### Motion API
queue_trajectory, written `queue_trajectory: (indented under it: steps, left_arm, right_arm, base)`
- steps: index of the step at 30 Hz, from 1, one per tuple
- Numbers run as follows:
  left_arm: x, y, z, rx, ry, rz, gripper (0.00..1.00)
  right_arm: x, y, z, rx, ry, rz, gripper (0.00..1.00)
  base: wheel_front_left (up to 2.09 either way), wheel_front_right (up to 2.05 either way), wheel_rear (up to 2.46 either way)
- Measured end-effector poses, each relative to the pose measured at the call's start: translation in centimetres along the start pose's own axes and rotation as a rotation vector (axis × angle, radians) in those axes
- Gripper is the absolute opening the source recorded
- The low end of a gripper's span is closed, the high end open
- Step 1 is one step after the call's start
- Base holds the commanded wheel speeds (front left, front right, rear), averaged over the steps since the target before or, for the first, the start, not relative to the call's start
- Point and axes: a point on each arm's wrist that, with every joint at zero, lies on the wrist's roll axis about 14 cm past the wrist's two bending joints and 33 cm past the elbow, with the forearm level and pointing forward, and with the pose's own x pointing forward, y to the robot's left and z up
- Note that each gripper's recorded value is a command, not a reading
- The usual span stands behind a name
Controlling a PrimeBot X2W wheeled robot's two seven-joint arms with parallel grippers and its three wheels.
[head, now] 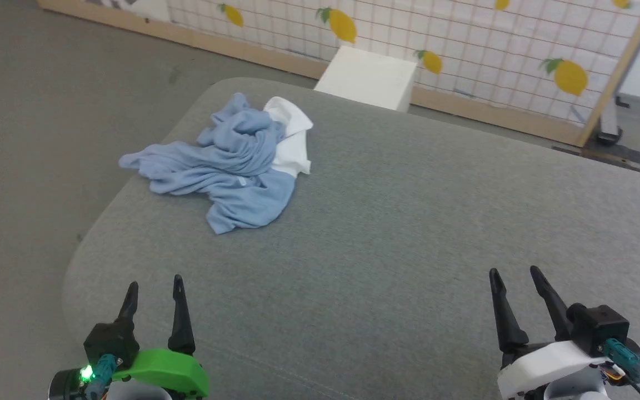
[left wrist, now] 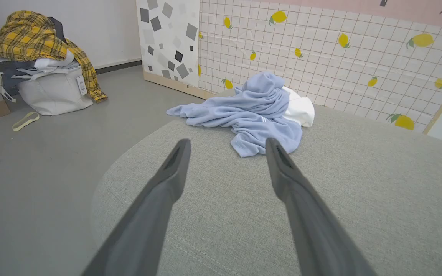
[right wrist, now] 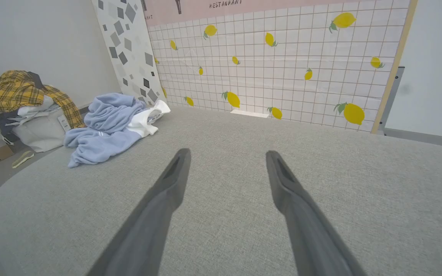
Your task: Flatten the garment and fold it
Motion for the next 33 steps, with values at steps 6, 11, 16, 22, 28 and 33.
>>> queue_trajectory:
  steps: [6, 11, 16, 22, 28, 33]
  left_arm:
    - [-1.4, 2.6, 0.2, 0.001, -0.009, 0.082, 1.0]
    - [-2.7, 4.3, 0.1, -0.002, -0.011, 0.136, 1.0]
    - [-3.6, 5.4, 0.0, -0.015, -0.009, 0.179, 1.0]
    - [-3.6, 5.4, -0.1, -0.02, -0.006, 0.179, 1.0]
    - [-2.6, 5.0, 0.5, -0.039, -0.024, 0.162, 1.0]
    - [1.8, 4.2, 4.4, -0.026, -0.128, 0.087, 1.0]
  right_arm:
    - [1.2, 2.3, -0.7, 0.017, 0.016, 0.07, 1.0]
    - [1.9, 3.9, -1.2, 0.028, 0.026, 0.117, 1.0]
    - [2.4, 4.9, -1.5, 0.035, 0.03, 0.147, 1.0]
    - [2.3, 4.9, -1.6, 0.036, 0.035, 0.146, 1.0]
    - [2.2, 4.5, -2.0, 0.04, 0.044, 0.138, 1.0]
    - [2.5, 4.4, -2.5, 0.025, 0.059, 0.14, 1.0]
  base:
    - [0.0, 0.0, 0.0]
    - [0.0, 0.0, 0.0]
    - [0.0, 0.0, 0.0]
    - [0.0, 0.0, 0.0]
    - [0.0, 0.0, 0.0]
    - [0.0, 0.0, 0.0]
